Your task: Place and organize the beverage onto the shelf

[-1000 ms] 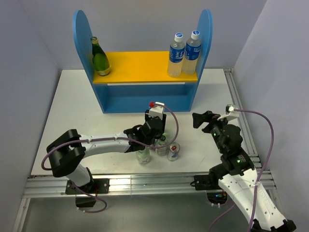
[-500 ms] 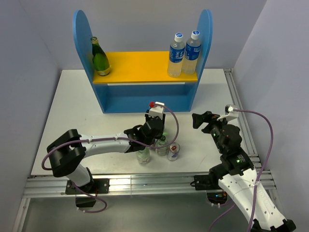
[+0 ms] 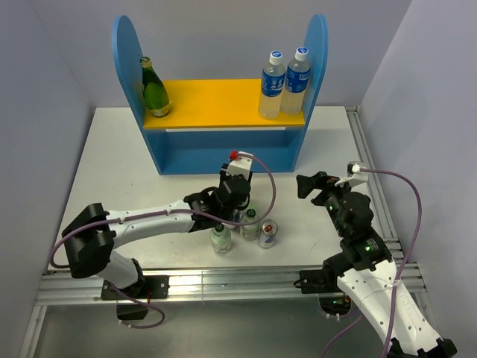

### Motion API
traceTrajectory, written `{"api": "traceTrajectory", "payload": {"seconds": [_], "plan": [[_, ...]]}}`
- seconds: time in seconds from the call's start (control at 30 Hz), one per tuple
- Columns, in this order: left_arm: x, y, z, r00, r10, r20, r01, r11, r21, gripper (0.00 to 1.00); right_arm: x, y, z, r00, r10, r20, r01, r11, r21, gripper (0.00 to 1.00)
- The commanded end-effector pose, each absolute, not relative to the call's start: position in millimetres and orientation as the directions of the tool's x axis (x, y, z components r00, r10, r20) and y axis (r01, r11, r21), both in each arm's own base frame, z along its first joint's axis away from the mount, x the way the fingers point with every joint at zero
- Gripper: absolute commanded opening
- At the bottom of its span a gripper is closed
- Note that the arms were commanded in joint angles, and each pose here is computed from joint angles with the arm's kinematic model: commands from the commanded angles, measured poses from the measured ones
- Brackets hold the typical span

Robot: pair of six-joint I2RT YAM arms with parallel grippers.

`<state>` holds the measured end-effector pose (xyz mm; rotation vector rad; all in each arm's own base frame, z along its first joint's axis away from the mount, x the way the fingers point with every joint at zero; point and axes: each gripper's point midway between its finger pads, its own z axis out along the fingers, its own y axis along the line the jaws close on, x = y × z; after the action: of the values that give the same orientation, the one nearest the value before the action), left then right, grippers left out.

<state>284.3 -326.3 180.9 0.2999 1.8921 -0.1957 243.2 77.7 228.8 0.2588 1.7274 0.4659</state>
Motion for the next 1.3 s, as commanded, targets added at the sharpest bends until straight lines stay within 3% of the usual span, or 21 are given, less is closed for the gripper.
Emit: {"api": "traceTrajectory", "payload": {"seconds": [0.0, 0.27, 0.6, 1.27], "plan": [[298.0, -324.9, 286.5, -0.154, -0.125, -0.98, 0.257, 0.953, -0.162, 0.0, 245.4, 80.0, 237.6, -0.184, 0.434, -0.882, -0.097, 0.885, 0.456, 0.97], [312.4, -308.3, 315.6, -0.135, -0.13, -0.982, 0.234, 0.959, -0.16, 0.0, 245.2, 79.9, 236.8, -0.185, 0.433, -0.882, -0.097, 0.885, 0.454, 0.97], [335.7, -270.8, 397.4, -0.047, -0.141, -0.989, 0.19, 0.971, -0.148, 0.0, 244.6, 78.8, 235.3, -0.183, 0.433, -0.883, -0.093, 0.886, 0.454, 0.97], [337.3, -225.0, 519.2, 0.102, -0.14, -0.985, 0.128, 0.984, -0.126, 0.0, 244.3, 78.1, 233.8, -0.179, 0.436, -0.882, -0.092, 0.885, 0.456, 0.97]]}}
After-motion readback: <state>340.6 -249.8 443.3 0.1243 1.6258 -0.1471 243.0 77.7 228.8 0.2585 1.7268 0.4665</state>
